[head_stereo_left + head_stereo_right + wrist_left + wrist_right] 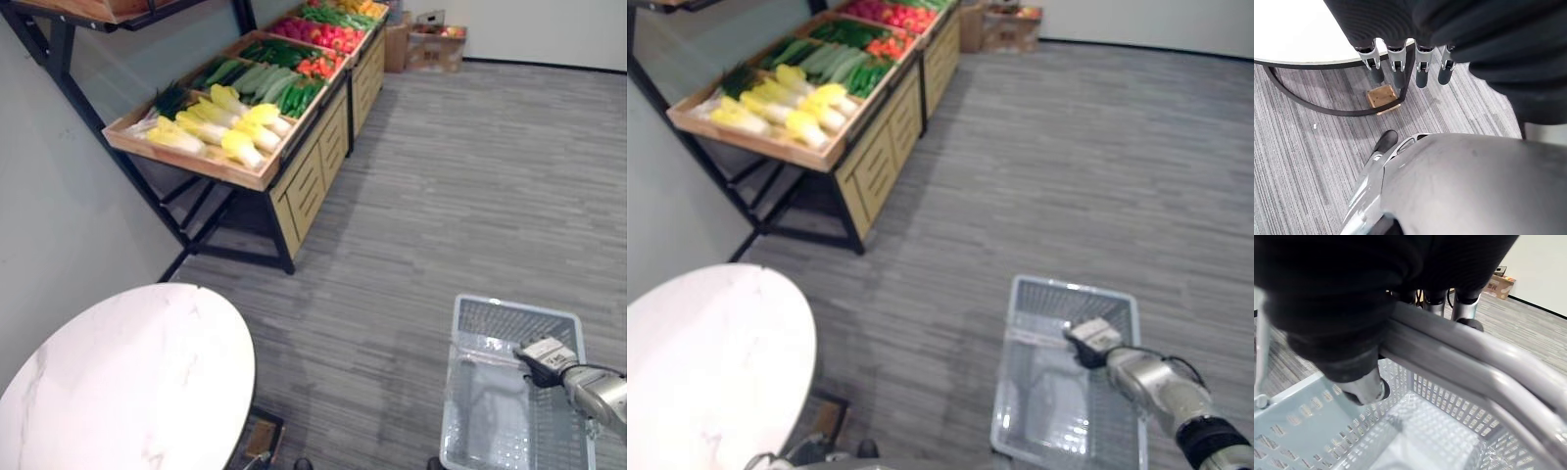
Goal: Pick vegetable in the basket
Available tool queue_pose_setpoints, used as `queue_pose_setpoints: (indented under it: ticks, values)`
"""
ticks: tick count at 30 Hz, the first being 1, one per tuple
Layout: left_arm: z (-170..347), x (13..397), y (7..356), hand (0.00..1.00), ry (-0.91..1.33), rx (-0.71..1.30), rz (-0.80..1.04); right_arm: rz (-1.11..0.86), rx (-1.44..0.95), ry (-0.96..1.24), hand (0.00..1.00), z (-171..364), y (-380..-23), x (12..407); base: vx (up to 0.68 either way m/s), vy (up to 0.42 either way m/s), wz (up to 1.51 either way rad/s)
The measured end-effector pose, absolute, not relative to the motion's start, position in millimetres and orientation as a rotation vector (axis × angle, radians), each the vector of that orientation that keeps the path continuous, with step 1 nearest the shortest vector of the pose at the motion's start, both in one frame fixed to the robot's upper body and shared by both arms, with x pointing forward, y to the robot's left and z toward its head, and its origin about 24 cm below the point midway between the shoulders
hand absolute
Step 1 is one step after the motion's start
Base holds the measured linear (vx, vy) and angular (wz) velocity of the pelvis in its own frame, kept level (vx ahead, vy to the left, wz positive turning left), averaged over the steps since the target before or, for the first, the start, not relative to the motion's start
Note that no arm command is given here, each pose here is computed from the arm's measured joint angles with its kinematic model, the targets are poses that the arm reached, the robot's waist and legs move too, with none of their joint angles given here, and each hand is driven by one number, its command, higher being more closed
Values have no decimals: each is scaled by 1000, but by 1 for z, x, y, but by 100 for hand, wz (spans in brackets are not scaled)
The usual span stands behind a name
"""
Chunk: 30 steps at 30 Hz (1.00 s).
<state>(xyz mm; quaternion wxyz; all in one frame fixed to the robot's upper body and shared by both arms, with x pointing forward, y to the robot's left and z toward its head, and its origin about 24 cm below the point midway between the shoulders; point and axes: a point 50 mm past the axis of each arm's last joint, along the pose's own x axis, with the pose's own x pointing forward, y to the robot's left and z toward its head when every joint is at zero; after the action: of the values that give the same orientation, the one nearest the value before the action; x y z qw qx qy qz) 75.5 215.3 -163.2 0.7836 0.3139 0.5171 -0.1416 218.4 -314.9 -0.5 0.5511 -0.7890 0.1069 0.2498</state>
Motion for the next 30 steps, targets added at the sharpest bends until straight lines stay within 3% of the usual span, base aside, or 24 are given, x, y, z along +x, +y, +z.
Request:
queue_pose_setpoints:
  ticks: [3,8,15,23,30]
  values:
    - [-163,75,215,0,1116,678,-306,587,-1868,254,100,0,-315,219,16,-9,9]
    - [-163,80,211,0,1103,669,-279,315,-1835,299,100,19,-338,230,-7,-13,21]
    - [-161,87,213,0,1089,640,-204,237,-1733,304,100,10,-328,236,-72,-32,14]
    - [-166,72,204,0,1144,555,-119,102,-1687,341,100,21,-343,237,-15,37,3]
    - [-167,60,211,0,1183,529,-77,78,-1613,352,100,10,-335,230,12,48,-5]
